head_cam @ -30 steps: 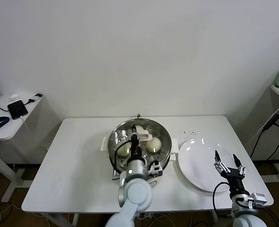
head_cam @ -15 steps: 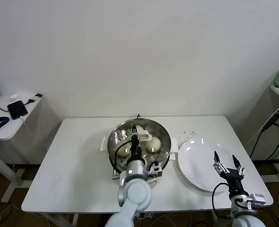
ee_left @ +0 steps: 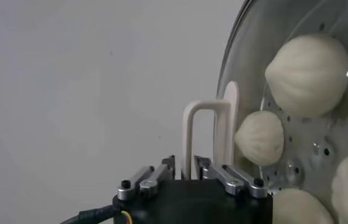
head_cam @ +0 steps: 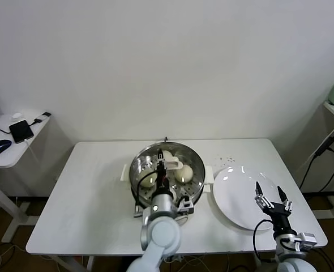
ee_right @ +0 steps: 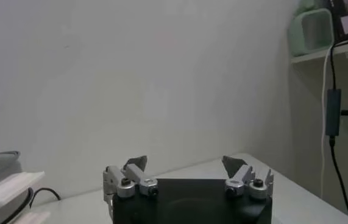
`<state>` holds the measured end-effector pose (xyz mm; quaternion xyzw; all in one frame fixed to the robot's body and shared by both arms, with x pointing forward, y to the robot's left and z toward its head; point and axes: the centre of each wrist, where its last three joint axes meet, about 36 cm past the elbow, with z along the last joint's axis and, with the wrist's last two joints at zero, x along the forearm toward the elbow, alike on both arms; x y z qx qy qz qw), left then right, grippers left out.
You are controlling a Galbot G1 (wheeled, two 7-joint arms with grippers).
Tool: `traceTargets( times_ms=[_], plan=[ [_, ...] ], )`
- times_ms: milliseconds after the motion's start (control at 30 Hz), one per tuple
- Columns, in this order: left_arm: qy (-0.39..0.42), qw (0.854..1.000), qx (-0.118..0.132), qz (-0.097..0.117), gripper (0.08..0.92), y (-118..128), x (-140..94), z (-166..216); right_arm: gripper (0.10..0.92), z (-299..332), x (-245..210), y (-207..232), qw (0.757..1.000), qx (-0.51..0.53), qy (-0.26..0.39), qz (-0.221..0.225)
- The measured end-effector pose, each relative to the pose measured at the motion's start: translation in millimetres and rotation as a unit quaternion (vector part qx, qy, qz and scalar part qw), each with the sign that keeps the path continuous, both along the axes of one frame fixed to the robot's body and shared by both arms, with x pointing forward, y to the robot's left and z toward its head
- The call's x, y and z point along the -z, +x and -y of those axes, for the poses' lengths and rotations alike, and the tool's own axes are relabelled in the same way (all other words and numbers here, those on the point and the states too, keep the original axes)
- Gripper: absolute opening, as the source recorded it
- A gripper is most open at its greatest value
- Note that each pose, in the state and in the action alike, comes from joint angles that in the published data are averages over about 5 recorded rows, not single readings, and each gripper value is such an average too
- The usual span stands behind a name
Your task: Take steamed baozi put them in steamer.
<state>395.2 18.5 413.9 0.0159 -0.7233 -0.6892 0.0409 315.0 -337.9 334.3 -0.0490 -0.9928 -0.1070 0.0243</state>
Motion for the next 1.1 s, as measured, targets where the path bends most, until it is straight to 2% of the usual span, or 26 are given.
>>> traceTargets(
  times_ms=[300,600,1100],
  plan=[
    [-0.035,0.999,0.02,0.003,0.567,-17.6,-12.6,0.5,0.823,-0.9,0.7,0.5,1.0,0.0,0.0,0.0],
    [-0.056,0.998,0.024,0.006,0.801,-32.9,-25.7,-6.8,0.823,-0.7,1.9,-0.1,1.0,0.001,0.0,-0.001],
    [-0.058,0.998,0.031,0.002,0.823,-55.6,-38.0,-32.7,0.823,-6.4,4.9,0.3,1.0,-0.006,0.004,-0.005]
  ],
)
